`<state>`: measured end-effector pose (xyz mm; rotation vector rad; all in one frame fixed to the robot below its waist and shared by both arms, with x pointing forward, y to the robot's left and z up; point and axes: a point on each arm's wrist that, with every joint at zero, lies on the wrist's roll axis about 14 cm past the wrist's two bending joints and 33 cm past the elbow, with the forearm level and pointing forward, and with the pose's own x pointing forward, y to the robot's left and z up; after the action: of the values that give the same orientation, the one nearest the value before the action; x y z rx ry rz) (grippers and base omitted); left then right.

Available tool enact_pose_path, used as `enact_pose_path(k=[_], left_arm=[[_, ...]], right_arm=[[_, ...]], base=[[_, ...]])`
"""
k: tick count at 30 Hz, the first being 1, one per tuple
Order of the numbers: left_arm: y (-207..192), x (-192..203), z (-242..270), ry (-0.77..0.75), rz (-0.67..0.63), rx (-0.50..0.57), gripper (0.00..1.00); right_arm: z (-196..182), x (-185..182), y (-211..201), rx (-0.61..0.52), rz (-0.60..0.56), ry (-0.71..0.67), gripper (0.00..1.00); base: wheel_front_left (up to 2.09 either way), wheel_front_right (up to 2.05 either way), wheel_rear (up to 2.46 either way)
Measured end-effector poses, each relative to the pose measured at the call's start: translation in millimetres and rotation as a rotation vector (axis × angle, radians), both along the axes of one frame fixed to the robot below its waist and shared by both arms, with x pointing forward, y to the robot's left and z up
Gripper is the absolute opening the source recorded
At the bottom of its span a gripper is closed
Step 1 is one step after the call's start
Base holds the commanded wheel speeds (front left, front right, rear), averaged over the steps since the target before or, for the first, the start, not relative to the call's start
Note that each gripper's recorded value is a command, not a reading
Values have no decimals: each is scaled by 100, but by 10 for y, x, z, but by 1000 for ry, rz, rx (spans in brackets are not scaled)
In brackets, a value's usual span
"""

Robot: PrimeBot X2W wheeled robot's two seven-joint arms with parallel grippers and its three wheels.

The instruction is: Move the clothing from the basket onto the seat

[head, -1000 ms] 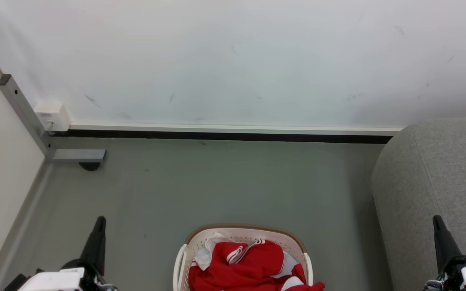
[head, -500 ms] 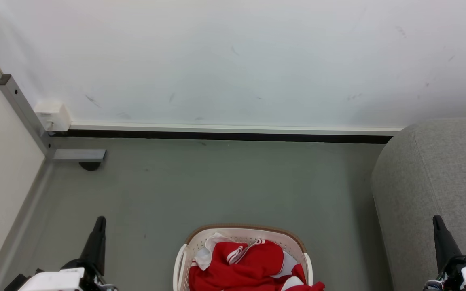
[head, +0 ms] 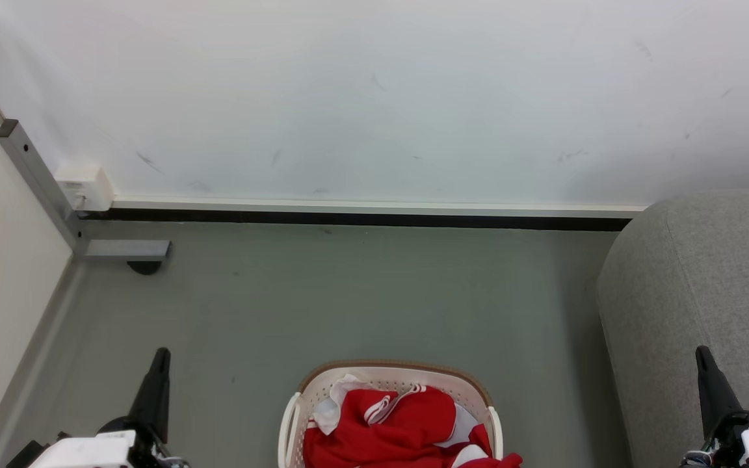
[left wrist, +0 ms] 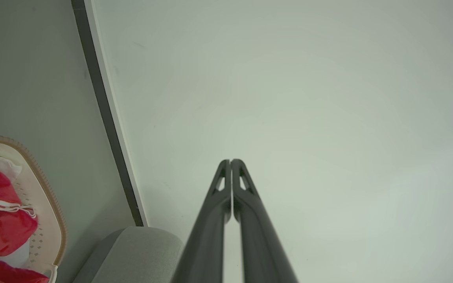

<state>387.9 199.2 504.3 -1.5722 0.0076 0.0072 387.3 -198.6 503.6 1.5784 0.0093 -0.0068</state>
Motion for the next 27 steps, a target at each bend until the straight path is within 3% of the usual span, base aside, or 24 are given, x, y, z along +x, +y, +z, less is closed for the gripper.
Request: enact_pose_path(k=[6, 7, 17, 27], left_arm=[[0, 0, 0, 0, 0, 0, 0], [-2, -2, -8, 2, 0, -1, 100], [-68, -109, -243, 73, 3, 2, 100], [-110, -102, -235, 82, 6, 112, 100]], right_arm=[[0, 0, 0, 0, 0, 0, 0], [-8, -2, 3, 1, 0, 2, 100], [-263, -123, 52, -6, -8, 78, 100], [-205, -108, 43, -205, -4, 66, 100]], base=[[0, 0, 0], [0, 0, 0], [0, 0, 0], [0, 0, 0]])
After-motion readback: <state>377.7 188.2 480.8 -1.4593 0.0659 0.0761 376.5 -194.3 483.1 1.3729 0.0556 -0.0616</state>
